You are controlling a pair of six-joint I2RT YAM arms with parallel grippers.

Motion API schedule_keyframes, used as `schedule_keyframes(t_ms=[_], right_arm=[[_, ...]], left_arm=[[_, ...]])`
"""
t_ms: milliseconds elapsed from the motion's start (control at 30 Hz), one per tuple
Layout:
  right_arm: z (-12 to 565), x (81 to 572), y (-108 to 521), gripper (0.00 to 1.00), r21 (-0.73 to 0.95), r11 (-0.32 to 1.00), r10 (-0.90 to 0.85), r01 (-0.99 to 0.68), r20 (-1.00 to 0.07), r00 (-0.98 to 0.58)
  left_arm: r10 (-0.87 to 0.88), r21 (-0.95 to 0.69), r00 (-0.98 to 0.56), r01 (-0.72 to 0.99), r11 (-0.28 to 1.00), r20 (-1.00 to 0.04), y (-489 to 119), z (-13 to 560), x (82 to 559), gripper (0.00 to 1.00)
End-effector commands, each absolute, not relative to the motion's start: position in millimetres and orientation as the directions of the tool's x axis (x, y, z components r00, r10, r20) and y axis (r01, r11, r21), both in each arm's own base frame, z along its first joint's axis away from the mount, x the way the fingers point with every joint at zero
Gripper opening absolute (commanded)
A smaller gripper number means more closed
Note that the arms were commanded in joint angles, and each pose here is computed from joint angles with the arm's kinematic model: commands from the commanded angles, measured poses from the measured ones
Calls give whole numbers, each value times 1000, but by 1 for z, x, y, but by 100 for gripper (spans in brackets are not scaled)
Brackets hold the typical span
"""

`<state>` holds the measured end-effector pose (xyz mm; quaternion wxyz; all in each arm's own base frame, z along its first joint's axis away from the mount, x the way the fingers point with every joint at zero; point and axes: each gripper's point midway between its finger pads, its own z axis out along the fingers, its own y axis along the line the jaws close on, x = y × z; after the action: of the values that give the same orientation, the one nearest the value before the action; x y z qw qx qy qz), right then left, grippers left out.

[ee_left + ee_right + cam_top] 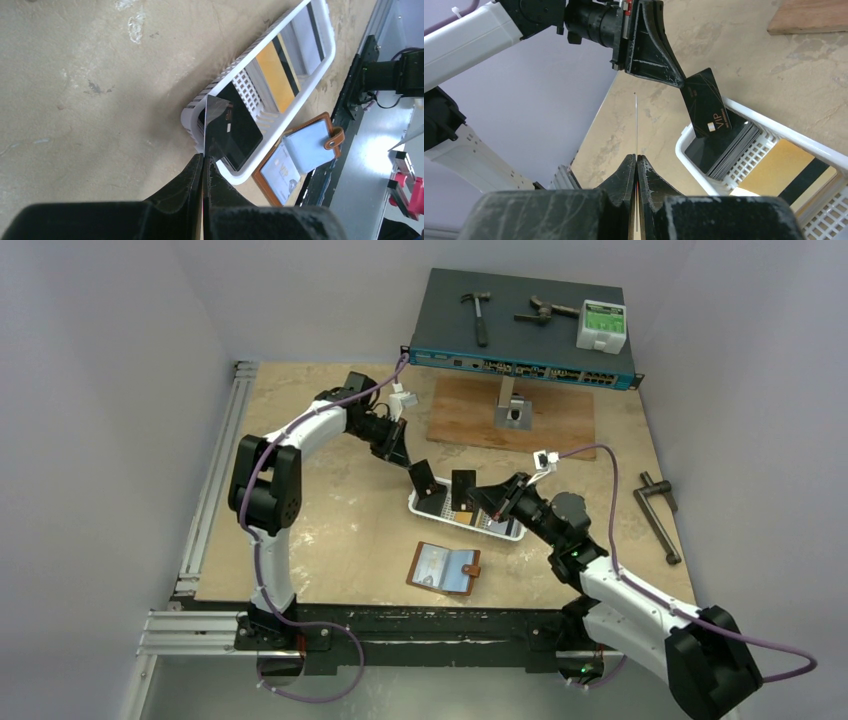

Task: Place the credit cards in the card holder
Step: Place the credit card in the storage box, then move the card holder to the center of the board.

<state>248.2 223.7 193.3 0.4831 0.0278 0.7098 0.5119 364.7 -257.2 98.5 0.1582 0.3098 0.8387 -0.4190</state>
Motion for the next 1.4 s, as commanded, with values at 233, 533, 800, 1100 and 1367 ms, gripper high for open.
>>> schedule_keyframes(t_ms=[233, 533, 800, 1100, 1367], right_arm=[[170, 247, 213, 0, 745, 545, 512, -384, -659, -551], [148, 237, 208, 0, 736, 593, 462, -326, -643, -612], [136, 226, 205, 0, 727, 623, 423, -289, -624, -657], [137, 189, 226, 0, 660, 689, 304, -301, -640, -705], [110, 163, 240, 0, 563, 781, 190, -272, -628, -755]], left_arm=[[422, -573, -773, 634, 520, -473, -257, 83, 358, 3], [422, -543, -782, 623, 563, -459, -249, 82, 357, 20], [437, -501, -762, 645, 578, -478, -240, 95, 351, 26], [511, -453, -719, 695, 559, -471, -205, 130, 290, 30], [789, -264, -356, 931, 253, -501, -220, 119, 210, 29]])
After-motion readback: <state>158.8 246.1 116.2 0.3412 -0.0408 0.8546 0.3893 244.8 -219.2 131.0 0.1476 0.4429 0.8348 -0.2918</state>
